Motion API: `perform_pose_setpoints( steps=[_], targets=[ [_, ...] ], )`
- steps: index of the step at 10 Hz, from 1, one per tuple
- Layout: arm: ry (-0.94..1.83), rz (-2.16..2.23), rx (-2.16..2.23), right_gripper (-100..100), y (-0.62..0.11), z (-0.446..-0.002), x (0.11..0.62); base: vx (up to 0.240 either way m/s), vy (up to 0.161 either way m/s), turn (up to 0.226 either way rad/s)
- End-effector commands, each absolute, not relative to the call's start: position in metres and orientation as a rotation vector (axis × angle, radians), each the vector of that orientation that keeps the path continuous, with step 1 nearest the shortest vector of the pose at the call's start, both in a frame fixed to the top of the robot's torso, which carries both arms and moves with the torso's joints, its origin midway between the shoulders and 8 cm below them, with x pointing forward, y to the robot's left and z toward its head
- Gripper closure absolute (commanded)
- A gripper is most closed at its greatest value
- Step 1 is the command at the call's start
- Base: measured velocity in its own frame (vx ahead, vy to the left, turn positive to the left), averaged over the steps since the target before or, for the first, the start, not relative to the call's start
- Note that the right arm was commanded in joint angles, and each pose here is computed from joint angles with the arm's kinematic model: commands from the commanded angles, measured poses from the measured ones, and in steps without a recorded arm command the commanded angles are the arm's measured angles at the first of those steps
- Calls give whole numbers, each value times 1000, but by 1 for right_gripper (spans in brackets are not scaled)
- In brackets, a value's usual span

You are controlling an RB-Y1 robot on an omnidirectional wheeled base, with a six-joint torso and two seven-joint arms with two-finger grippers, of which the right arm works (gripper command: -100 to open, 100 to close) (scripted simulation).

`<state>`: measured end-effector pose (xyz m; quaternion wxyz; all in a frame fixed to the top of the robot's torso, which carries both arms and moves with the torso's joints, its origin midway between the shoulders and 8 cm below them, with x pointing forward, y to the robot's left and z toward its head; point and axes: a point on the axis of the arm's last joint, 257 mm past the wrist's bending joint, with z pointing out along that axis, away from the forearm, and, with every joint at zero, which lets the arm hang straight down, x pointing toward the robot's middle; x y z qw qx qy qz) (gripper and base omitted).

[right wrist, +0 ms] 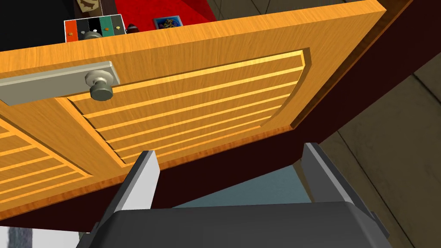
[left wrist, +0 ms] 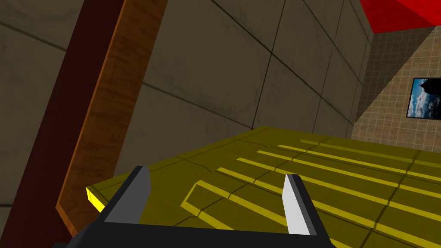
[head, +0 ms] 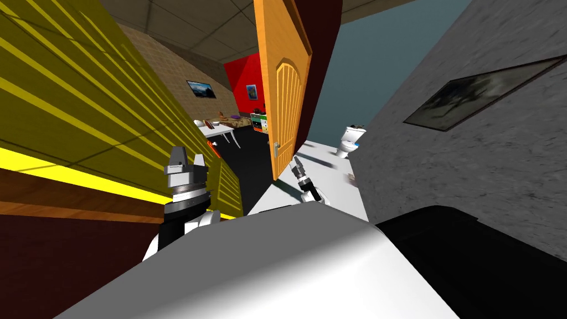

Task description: Push the door open

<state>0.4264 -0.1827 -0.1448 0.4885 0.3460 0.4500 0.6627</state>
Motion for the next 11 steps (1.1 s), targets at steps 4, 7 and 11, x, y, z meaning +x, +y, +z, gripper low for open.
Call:
perform_pose_setpoints(
  steps=[4, 7, 11],
  targets=[
    [1196, 1646, 854, -100, -174, -178, 431, 145, -87, 160],
    [1253, 1656, 862, -100, -173, -197, 432, 94, -85, 128],
    [1335, 1657, 876, -100, -176, -223, 434, 132, -89, 140]
  ],
)
